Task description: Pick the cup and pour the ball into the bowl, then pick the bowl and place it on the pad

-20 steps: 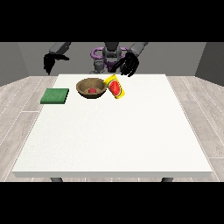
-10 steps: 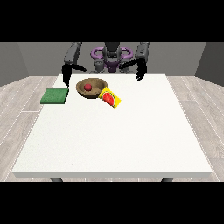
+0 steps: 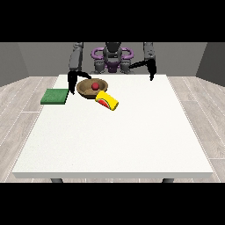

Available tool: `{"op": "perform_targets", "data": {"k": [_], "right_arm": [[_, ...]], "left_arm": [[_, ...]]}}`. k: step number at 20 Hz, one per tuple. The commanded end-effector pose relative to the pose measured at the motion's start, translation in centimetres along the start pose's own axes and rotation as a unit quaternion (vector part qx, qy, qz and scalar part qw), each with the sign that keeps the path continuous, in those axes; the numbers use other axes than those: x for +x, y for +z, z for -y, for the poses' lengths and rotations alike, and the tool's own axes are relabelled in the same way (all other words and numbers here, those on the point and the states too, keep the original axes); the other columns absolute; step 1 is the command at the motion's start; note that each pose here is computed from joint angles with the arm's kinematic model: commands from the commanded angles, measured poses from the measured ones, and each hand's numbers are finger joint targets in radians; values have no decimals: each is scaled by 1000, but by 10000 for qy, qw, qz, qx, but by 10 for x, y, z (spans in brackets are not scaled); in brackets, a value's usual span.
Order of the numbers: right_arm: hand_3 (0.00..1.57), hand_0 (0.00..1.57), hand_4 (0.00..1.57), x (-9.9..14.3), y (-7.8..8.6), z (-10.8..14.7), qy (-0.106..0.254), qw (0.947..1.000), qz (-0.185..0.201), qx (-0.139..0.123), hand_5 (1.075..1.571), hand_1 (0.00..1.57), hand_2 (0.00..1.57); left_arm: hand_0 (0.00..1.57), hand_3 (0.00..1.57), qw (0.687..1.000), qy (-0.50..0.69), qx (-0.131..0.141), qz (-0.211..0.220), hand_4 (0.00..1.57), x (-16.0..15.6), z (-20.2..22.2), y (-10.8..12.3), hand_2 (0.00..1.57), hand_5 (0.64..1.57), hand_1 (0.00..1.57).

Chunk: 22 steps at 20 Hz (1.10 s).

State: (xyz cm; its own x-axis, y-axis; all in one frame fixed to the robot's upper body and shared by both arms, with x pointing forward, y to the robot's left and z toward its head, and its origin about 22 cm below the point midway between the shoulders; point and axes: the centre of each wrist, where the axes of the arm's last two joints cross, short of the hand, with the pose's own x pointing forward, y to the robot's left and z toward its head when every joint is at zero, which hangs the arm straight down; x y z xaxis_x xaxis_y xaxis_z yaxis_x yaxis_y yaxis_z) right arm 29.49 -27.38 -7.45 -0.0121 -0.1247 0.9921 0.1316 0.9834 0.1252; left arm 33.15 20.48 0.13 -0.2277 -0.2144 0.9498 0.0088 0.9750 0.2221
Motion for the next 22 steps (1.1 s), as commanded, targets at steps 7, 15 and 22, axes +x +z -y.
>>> {"op": "perform_targets", "data": {"k": [7, 15, 22], "right_arm": [[0, 0, 93, -25, -6, 9, 2, 9999, -122, -113, 1563, 0, 0], [0, 785, 437, -38, 1, 23, 5, 9890, -955, -1127, 1533, 785, 391], [1562, 1571, 938, -51, 30, 39, 2686, 9470, -1002, -1452, 1558, 1571, 1571]], "left_arm": [[0, 0, 9998, -53, -99, 141, 0, 13, -28, 5, 0, 1566, 0], [0, 0, 9980, 18, -163, 608, 0, 34, -29, -7, 0, 1569, 0], [0, 0, 9971, 51, -399, 640, 655, 38, -27, -12, 0, 1531, 0]]}}
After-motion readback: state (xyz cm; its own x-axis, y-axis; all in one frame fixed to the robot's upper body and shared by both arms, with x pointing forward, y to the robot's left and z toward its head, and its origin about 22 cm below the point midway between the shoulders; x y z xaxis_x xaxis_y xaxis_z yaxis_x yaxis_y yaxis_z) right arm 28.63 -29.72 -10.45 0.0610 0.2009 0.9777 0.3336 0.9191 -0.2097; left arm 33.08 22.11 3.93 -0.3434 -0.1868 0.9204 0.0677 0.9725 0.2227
